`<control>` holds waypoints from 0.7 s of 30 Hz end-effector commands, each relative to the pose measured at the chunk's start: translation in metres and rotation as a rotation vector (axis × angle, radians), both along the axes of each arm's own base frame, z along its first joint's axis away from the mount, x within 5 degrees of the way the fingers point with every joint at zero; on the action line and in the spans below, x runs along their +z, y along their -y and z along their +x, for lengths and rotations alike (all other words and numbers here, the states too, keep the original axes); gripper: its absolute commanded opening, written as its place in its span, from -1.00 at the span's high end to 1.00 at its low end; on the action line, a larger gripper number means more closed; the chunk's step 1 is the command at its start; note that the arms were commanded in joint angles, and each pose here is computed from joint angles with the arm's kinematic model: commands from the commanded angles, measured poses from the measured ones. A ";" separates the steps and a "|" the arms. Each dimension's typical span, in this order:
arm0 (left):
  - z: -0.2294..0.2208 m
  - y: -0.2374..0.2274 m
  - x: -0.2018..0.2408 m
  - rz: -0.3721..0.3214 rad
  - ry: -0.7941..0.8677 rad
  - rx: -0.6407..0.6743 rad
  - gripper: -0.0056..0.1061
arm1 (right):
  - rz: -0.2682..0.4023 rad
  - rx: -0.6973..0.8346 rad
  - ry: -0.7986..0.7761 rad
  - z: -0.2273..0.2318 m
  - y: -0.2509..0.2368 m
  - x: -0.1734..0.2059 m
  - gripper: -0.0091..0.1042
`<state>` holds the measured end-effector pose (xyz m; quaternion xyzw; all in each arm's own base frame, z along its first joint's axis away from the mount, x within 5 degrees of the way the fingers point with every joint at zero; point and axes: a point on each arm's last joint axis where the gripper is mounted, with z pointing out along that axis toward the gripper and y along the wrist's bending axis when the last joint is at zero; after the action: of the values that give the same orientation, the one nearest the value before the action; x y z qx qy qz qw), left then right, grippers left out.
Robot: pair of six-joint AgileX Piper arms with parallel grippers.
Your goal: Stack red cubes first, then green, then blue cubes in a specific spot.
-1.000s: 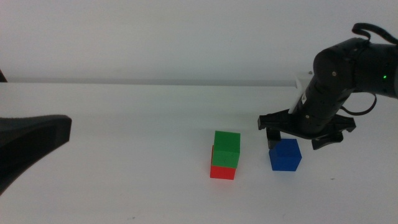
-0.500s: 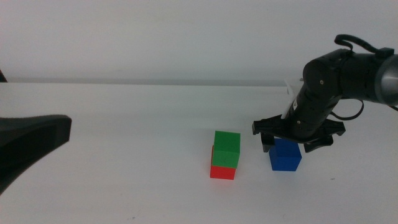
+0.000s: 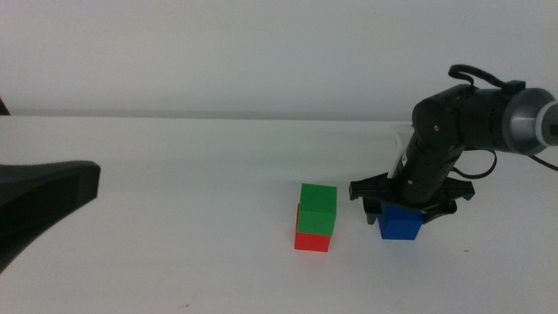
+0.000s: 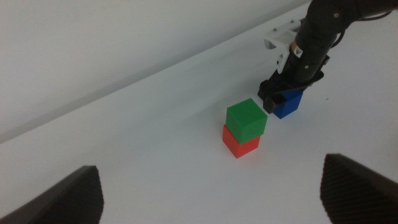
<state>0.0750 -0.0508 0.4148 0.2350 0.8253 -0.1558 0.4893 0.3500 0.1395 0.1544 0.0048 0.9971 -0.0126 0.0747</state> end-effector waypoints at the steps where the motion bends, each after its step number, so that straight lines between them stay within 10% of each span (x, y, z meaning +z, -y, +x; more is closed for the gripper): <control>1: 0.000 0.000 0.000 -0.015 0.007 0.003 -0.78 | -0.005 0.008 0.006 0.002 0.000 -0.002 -0.43; 7: 0.000 0.000 0.000 -0.013 0.008 0.002 -0.78 | -0.016 0.000 -0.021 0.002 0.000 -0.011 -0.23; 14: 0.000 0.000 0.000 -0.013 0.008 0.002 -0.78 | -0.026 -0.009 -0.012 -0.002 0.003 0.017 0.82; 21: 0.000 0.000 0.000 -0.015 0.007 0.003 -0.78 | -0.035 -0.135 0.044 -0.026 0.017 0.109 0.56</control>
<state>0.0750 -0.0508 0.4148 0.2350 0.8253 -0.1558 0.4893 0.3311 0.1271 0.2449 0.0526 0.9937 -0.0247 0.0956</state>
